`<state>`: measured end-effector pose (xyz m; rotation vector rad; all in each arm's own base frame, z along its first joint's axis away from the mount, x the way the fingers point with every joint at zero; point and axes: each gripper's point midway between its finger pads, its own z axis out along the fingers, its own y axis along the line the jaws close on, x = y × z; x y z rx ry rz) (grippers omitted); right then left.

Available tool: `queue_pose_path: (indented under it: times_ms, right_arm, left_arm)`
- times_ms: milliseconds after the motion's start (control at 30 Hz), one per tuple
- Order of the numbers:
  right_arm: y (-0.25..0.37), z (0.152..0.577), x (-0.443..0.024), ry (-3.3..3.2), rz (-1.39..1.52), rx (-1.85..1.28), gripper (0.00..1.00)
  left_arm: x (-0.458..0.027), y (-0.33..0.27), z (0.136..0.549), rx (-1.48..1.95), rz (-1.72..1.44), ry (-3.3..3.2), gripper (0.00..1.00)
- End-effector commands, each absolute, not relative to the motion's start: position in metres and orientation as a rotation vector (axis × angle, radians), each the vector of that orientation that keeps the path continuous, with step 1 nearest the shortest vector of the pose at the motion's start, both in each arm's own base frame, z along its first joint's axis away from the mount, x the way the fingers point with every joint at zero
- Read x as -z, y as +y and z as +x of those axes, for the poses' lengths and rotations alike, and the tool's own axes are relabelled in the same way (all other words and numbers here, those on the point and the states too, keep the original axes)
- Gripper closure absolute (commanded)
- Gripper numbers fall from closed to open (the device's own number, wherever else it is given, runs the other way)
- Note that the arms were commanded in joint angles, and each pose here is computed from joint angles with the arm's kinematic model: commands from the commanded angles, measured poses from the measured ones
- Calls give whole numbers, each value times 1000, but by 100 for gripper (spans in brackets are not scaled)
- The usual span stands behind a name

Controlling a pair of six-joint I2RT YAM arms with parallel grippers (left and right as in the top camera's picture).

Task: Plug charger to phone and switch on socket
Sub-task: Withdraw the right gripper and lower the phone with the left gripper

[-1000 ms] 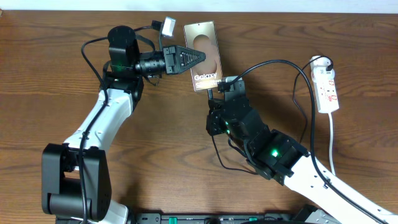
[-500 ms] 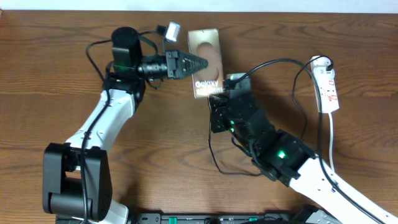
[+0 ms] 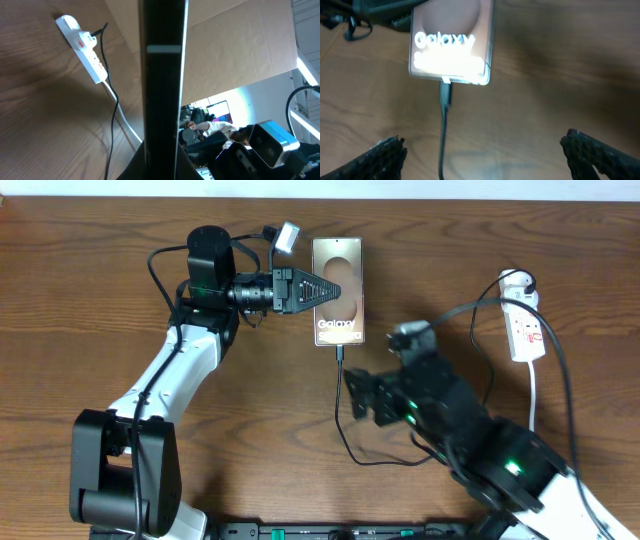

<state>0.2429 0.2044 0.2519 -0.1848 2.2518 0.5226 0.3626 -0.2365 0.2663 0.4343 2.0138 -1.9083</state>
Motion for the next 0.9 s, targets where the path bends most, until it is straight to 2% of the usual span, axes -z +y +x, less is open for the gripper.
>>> queue_pose_path:
  times_ms: [0,133,367,500,700,867]
  right_arm:
    - [183,229,-271,2223,-130,-541,1]
    - [156,216,-270,2241,-47,-490,1]
    - [137,201,-263,2284,-9,-451,1]
    - [134,199,-258,2307,-15,-430,1]
    - [133,197,-256,2318,-18,-420,1]
    - [133,197,-256,2318,-18,-420,1]
  left_arm:
    - [-274,-235,360,1878,499,1968,93]
    - [-258,-235,372,1815,369,2037,93]
    - [-184,-241,383,1467,107,2332,93]
    - [-152,-240,372,1273,176,2441,93]
    - [-114,-227,348,1194,321,2575,93]
    - [-85,-209,344,1182,285,2672,93]
